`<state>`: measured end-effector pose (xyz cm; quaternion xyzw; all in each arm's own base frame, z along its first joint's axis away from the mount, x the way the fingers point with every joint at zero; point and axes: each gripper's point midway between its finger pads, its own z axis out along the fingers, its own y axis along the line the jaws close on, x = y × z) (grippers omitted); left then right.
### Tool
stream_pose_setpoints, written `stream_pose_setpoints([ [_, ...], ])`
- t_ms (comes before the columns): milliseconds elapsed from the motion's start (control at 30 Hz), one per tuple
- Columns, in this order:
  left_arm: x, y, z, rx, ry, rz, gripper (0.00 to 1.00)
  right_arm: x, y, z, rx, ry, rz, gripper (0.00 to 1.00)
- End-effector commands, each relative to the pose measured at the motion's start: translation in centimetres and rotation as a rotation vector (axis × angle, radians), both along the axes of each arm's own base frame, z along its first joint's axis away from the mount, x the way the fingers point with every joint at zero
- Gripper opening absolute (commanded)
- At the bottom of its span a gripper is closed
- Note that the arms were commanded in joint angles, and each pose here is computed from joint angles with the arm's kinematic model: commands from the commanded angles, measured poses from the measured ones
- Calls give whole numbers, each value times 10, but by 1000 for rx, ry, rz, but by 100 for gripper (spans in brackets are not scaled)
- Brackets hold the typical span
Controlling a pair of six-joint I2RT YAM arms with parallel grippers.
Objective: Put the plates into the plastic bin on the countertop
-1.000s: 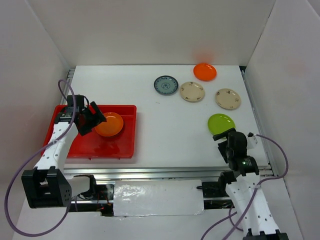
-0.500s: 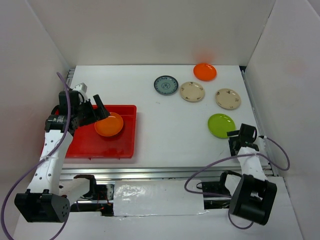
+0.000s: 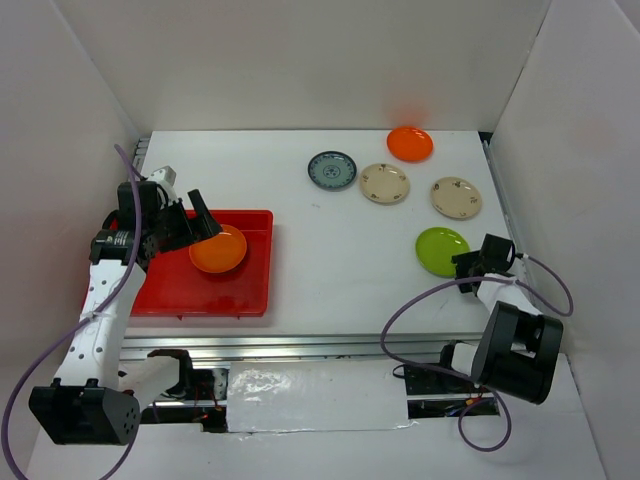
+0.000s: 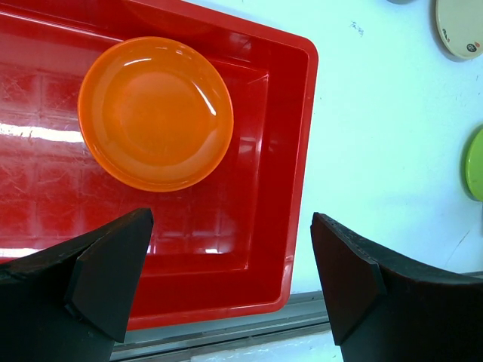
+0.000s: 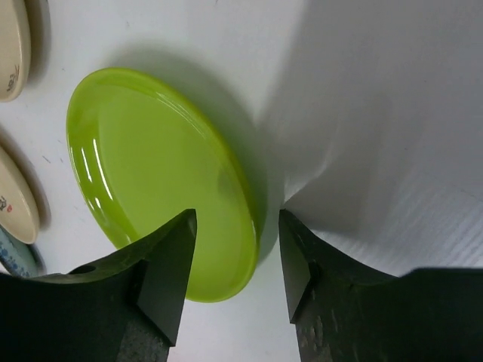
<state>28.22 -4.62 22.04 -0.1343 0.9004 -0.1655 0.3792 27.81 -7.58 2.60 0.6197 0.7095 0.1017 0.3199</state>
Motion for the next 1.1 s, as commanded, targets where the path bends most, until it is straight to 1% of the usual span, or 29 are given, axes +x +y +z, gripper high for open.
stream_pose_setpoints([
  [0,0,-4,8,0,-38,-35,99,6,-4,0,-5,31,31,54],
  [33,-1,-4,9,1,-40,-33,99,7,0,0,12,32,57,52],
  [67,-1,-4,9,1,-38,-34,99,8,2,-2,18,37,67,45],
  [100,-1,-3,10,3,-43,-30,99,9,2,-1,16,38,71,41],
  [133,-1,-2,11,8,-44,-26,99,9,2,-1,13,36,77,34],
  [233,-2,-2,12,12,-45,-27,99,7,6,0,20,15,100,19],
  [267,-2,-2,12,10,-45,-30,99,8,10,5,19,-8,119,6],
  [300,-3,-4,12,3,-47,-38,99,6,12,6,15,-15,124,1],
  [433,-3,-24,21,-81,-99,-121,99,8,32,39,-64,-103,206,0],
  [467,1,-31,30,-113,-141,-154,99,9,52,55,-86,-147,276,0],
  [500,-5,-54,34,-203,-157,-271,99,12,62,69,-109,-176,310,0],
  [533,-7,-68,40,-278,-174,-330,99,11,94,84,-115,-216,418,0],
  [567,-10,-89,57,-378,-230,-465,99,14,108,98,-118,-251,466,0],
  [633,-17,-113,58,-513,-205,-554,99,11,149,115,-91,-313,606,0],
  [667,-12,-120,58,-549,-225,-590,99,10,181,130,-69,-376,721,0],
  [700,-15,-130,59,-573,-210,-622,99,5,204,139,-22,-409,806,0],
  [733,-15,-136,60,-592,-202,-634,99,2,222,148,-9,-442,880,0],
  [800,-12,-148,56,-592,-181,-661,99,-9,274,170,63,-533,1083,0],
  [867,-6,-154,54,-566,-167,-660,99,-6,302,183,117,-599,1170,0],
  [900,-2,-155,41,-537,-121,-625,99,-13,319,182,166,-599,1224,0],
  [967,3,-156,37,-508,-105,-604,99,-11,334,198,169,-652,1251,0],
  [1067,11,-151,18,-439,-57,-547,99,-12,348,208,159,-678,1270,0],
])
